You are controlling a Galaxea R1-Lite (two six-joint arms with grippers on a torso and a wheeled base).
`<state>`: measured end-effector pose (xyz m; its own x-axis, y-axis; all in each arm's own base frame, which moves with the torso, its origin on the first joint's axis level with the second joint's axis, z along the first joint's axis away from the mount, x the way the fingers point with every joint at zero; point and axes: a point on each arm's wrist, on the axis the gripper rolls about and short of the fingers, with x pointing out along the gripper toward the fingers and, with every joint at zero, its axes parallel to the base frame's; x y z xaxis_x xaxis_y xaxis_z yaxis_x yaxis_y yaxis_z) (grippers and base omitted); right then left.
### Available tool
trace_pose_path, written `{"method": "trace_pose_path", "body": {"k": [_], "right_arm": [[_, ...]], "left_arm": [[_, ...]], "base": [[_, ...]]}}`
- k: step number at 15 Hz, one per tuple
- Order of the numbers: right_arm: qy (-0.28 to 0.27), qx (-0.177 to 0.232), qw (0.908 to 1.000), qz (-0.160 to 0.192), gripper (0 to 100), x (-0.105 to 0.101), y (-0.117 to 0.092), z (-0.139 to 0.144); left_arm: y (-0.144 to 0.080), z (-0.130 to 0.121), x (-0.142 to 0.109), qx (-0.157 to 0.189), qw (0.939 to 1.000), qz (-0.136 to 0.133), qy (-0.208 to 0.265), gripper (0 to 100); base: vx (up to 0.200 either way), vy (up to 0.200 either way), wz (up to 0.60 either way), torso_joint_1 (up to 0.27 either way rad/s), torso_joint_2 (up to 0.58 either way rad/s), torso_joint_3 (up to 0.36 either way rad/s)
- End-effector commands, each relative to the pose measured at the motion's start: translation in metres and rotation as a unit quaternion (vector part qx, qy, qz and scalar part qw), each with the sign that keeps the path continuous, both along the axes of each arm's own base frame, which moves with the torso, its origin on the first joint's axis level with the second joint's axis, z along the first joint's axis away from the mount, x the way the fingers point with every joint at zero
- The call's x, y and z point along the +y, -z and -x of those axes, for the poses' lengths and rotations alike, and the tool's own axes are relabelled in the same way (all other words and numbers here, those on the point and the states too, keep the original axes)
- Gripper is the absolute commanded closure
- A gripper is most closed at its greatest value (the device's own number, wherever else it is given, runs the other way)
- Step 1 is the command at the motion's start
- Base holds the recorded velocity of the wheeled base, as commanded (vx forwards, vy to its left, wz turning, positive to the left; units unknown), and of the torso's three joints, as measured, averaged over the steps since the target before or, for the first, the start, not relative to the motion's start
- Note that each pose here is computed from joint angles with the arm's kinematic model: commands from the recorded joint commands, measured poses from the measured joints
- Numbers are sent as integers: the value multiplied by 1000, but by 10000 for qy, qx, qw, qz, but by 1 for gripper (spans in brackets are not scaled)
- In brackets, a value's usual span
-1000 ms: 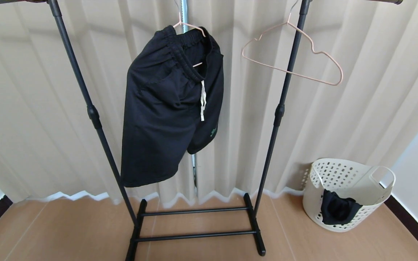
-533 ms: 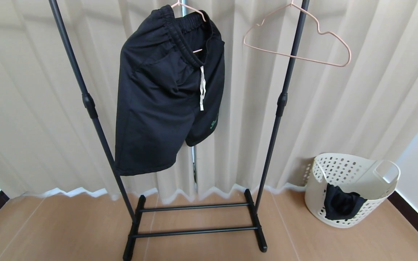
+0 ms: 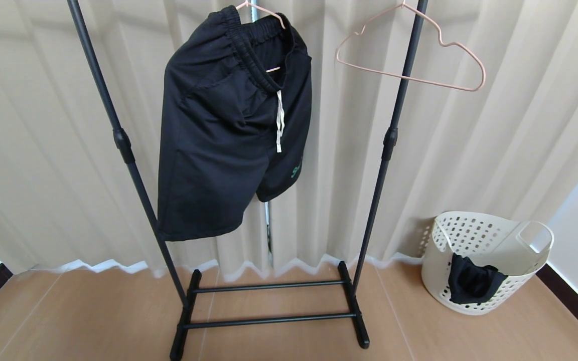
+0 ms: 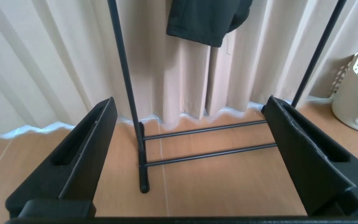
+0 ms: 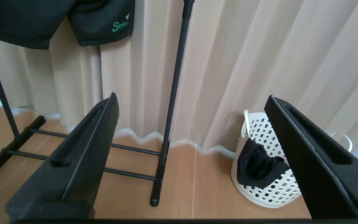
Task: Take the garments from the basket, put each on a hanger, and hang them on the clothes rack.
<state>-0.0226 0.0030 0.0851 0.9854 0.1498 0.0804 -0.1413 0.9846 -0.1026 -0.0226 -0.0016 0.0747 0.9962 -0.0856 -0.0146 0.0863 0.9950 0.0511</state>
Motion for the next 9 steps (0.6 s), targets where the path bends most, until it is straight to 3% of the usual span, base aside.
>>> {"method": "trace_pose_path", "body": {"k": [1,9], "right_arm": [[1,7,10000,3,0,0,0,0],[1,-1,10000,2,0,0,0,0]], "left_arm": [[0,0,0,11,10000,1,-7,0],[0,0,0,11,10000,1,1,0]], "base": [[0,0,0,0,0,0],[0,0,0,0,0,0]]}}
